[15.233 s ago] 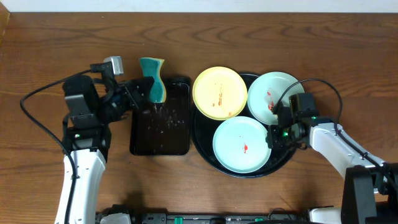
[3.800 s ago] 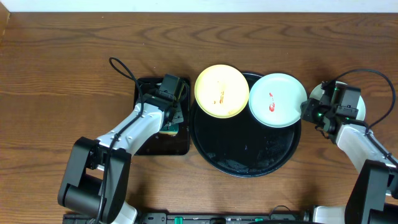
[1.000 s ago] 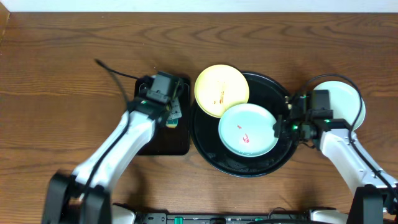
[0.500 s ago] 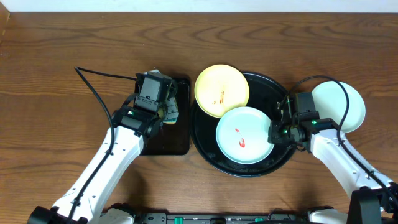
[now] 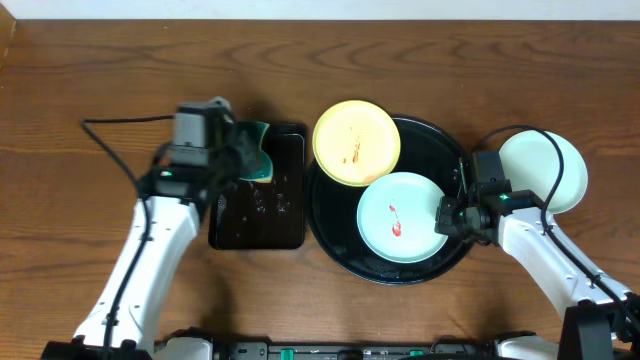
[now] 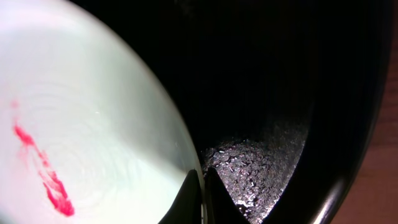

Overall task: Clean dirty plates on tray and stack at the side
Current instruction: 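Lift the green sponge from the small tray with the left gripper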

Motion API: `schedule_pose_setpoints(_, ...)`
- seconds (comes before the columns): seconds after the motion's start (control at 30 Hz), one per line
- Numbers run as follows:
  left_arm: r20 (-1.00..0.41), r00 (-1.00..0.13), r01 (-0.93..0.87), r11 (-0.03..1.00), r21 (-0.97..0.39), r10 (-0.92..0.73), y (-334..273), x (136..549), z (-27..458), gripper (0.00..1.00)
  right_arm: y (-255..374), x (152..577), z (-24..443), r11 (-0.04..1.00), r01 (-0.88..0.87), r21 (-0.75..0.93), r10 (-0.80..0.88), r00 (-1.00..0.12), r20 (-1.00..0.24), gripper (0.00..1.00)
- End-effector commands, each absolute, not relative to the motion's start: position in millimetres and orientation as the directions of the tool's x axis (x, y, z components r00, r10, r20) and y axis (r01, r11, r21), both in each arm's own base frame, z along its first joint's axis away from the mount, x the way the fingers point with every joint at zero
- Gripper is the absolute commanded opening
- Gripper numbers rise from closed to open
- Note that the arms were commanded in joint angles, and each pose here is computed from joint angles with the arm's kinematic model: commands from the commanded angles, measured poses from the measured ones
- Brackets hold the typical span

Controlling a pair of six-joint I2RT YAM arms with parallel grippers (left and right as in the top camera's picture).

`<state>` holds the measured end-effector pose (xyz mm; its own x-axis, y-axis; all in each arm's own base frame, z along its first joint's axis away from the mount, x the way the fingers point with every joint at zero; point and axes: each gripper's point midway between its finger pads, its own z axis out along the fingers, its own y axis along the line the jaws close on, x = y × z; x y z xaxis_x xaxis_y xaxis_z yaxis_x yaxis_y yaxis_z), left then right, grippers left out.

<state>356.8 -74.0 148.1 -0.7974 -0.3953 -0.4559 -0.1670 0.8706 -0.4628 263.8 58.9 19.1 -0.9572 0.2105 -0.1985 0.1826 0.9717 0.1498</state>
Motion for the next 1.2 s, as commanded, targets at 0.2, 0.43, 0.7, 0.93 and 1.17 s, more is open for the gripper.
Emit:
schedule_pose_setpoints(0.2, -0.388, -0.861, 0.049, 0.707, -0.706, -0.328, -80, 342, 174, 0.08, 53, 266, 17, 0.970, 0.211, 0.116, 0.232, -0.948, -0.216, 0.01)
schedule_pose_setpoints(0.43, -0.381, -0.854, 0.046, 0.676, -0.735, -0.355, -71, 342, 178, 0.07, 53, 266, 17, 0.971, 0.211, 0.116, 0.232, -0.948, -0.216, 0.01)
schedule_pose_setpoints(0.7, -0.381, -0.854, 0.046, 0.676, -0.735, -0.355, -71, 342, 178, 0.07, 53, 266, 17, 0.971, 0.211, 0.116, 0.232, -0.949, -0.215, 0.01)
schedule_pose_setpoints(0.93, -0.382, -0.853, 0.047, 0.676, -0.735, -0.355, -71, 342, 179, 0.07, 53, 266, 17, 0.971, 0.211, 0.116, 0.232, -0.949, -0.215, 0.01)
schedule_pose_setpoints(1.17, -0.392, -0.853, 0.060, 0.681, -0.729, -0.345, -71, 342, 179, 0.07, 53, 266, 17, 0.971, 0.211, 0.116, 0.232, -0.949, -0.215, 0.01)
